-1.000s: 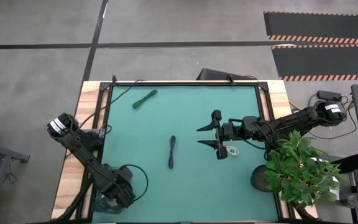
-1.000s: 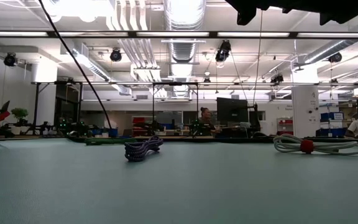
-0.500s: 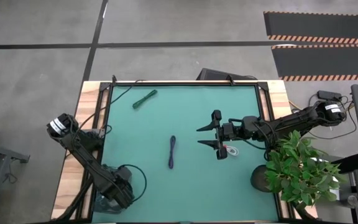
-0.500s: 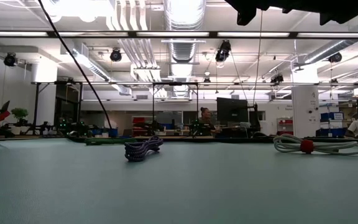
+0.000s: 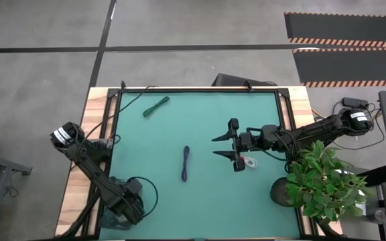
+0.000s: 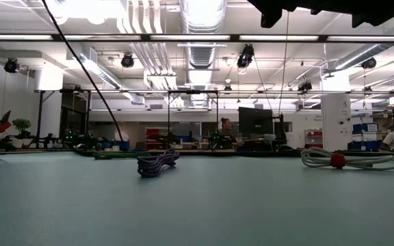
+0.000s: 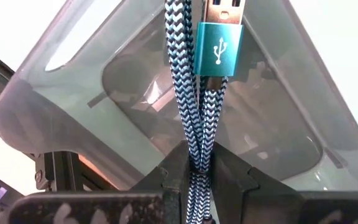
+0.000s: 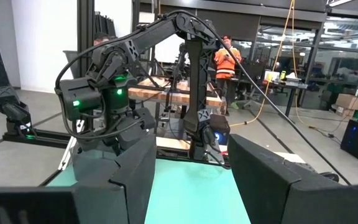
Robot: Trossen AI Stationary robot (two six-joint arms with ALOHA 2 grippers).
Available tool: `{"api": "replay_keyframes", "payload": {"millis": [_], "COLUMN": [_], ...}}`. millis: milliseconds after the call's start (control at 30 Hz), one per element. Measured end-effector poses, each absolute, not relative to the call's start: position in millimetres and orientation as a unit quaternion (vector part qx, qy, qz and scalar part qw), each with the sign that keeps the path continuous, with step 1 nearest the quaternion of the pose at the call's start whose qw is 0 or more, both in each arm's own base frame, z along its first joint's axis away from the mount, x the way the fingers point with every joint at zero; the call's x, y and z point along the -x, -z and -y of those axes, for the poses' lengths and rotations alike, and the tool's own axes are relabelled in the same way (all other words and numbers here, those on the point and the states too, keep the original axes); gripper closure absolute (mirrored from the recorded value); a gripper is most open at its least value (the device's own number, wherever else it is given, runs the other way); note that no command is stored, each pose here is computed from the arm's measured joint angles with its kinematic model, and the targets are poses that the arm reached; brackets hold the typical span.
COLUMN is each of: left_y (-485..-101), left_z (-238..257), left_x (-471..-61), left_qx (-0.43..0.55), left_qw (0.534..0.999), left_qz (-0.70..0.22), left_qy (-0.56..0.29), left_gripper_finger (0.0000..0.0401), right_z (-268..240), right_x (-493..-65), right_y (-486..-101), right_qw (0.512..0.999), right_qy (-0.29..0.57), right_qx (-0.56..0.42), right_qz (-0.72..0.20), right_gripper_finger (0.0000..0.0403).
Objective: Pick and place USB-C Cables
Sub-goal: Put the blue charger cable into the gray bin
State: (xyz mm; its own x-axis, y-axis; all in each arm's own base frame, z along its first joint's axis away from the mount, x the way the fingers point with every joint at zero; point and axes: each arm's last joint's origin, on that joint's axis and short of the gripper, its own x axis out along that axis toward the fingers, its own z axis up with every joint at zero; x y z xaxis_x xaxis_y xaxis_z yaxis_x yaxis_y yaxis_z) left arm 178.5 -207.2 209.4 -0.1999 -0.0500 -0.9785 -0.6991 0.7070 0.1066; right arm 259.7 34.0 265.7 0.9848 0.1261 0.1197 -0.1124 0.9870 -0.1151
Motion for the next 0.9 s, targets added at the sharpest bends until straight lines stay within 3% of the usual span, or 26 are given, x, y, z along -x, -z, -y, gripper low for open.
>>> {"api": "replay_keyframes", "payload": {"millis": [900], "left_y": [-189.1], "left_z": [214.9], "left_x": [-166.7], "left_qx": [0.277], "left_qw": [0.584], "left_qz": [-0.709], "left_qy": [-0.282], "left_gripper_finger": [0.0366], "right_z": [-34.0], "right_x": [-259.8], "right_y": [-265.6], "right_qw": [0.995], "right_qy": [-0.06], "right_qx": [0.054], "right_qz": [0.063], "right_gripper_finger": [0.0211]}}
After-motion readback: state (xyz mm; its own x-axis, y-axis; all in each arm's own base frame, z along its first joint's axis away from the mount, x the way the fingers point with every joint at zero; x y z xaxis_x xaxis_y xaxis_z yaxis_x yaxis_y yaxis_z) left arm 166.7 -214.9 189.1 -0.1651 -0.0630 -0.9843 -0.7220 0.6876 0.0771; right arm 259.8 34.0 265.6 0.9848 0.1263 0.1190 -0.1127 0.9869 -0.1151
